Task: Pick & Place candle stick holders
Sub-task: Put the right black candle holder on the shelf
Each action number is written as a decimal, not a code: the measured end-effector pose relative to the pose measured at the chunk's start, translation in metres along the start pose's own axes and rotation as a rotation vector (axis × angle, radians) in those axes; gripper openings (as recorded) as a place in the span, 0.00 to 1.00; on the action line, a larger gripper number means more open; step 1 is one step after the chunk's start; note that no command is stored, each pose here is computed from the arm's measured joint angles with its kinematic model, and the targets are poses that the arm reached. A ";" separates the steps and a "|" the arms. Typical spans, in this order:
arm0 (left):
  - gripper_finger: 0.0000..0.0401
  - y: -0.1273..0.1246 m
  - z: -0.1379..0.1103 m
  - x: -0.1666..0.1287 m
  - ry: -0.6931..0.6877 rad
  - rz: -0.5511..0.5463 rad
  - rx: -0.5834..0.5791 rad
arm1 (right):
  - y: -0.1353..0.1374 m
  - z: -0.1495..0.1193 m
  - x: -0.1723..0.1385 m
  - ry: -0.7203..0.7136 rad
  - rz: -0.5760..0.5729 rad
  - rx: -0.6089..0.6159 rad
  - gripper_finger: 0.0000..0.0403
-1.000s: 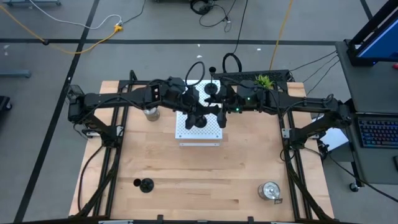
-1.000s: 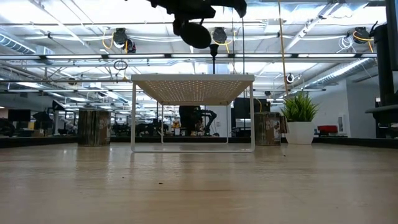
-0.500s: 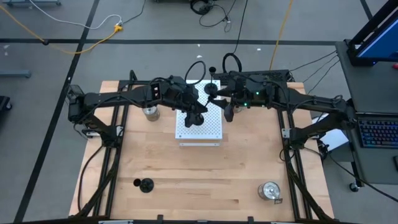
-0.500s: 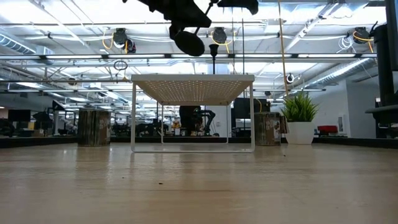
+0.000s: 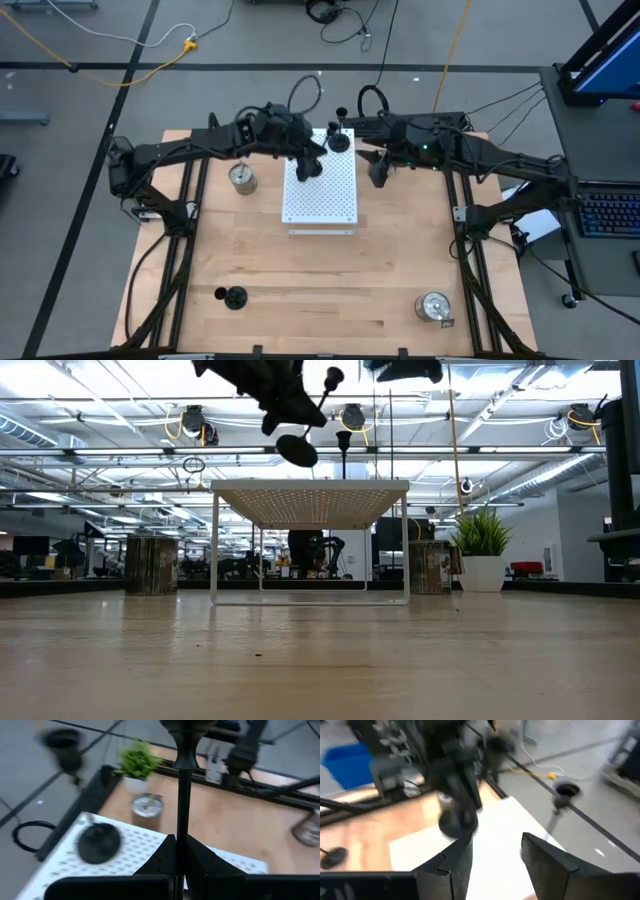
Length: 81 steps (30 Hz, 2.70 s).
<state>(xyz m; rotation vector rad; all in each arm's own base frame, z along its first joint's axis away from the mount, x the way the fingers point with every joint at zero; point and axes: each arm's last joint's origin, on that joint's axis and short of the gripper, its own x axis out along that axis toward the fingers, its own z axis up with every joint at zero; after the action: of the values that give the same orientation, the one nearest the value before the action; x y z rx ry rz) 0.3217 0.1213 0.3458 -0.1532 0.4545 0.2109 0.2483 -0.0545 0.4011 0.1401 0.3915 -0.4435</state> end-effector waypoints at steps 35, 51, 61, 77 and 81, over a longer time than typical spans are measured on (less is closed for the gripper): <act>0.03 0.067 -0.036 -0.058 -0.394 0.086 -0.075 | -0.024 -0.090 -0.041 0.006 -0.008 0.070 0.12; 0.03 0.083 -0.044 -0.046 -0.495 0.107 -0.088 | -0.031 -0.123 -0.054 -0.059 0.010 0.137 0.11; 0.03 0.093 -0.047 -0.042 -0.495 0.085 -0.097 | -0.030 -0.123 -0.054 -0.051 0.042 0.135 0.11; 0.03 0.093 -0.048 -0.038 -0.490 0.054 -0.090 | -0.030 -0.123 -0.054 -0.052 0.038 0.128 0.11; 0.03 0.092 -0.049 -0.034 -0.482 0.050 -0.098 | -0.030 -0.123 -0.054 -0.052 0.038 0.134 0.11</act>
<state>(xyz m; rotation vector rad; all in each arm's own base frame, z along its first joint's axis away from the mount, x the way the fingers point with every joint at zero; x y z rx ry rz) 0.2501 0.1954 0.3084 -0.1811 -0.0314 0.3092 0.1485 -0.0342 0.3082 0.2652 0.3080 -0.4353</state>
